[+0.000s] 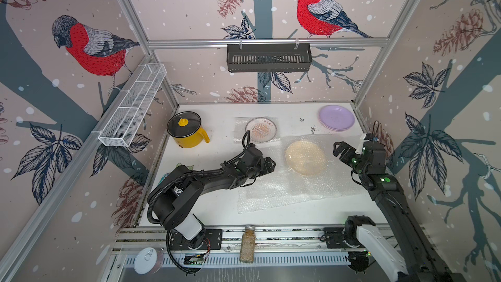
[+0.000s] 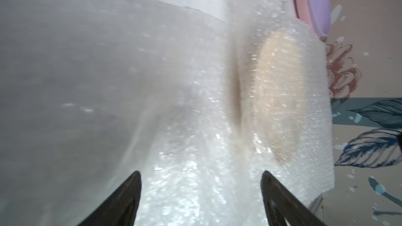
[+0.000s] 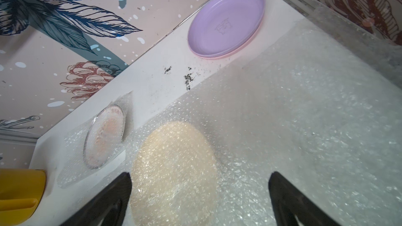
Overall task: Unpack dinner plates from bubble wrap
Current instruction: Unwrap the bubble wrap.
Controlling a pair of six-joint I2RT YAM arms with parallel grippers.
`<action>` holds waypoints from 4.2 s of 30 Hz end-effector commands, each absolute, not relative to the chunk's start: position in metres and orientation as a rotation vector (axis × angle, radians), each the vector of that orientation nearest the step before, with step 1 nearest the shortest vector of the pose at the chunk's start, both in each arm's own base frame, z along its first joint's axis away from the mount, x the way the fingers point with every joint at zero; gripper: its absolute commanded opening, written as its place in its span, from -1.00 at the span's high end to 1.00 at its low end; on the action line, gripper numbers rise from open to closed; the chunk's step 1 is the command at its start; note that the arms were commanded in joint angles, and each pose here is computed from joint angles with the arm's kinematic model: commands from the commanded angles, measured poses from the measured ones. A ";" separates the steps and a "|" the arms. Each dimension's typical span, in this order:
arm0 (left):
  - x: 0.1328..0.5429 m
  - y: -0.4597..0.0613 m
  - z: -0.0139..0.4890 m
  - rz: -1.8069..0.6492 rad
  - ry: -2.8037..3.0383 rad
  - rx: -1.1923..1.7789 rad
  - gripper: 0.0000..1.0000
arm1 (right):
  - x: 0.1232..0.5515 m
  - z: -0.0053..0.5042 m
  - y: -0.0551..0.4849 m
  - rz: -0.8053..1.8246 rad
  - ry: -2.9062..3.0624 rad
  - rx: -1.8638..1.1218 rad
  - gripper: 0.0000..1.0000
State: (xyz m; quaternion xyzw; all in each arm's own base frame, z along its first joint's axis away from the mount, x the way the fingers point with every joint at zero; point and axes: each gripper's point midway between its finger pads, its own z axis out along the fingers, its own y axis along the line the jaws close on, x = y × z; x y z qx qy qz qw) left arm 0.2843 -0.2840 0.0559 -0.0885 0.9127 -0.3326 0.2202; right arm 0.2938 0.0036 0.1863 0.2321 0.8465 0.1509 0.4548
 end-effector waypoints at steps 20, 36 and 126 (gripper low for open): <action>0.303 -0.167 0.015 -0.850 2.538 -0.490 -0.69 | 0.293 0.107 0.021 0.596 2.276 0.573 -0.99; 0.273 -0.244 0.160 -0.976 2.232 0.157 -0.75 | 0.290 0.130 0.055 0.584 2.261 0.425 0.72; 0.235 -0.245 0.008 -0.420 2.619 0.298 -0.75 | 0.214 0.048 0.214 -0.104 2.509 -0.037 0.34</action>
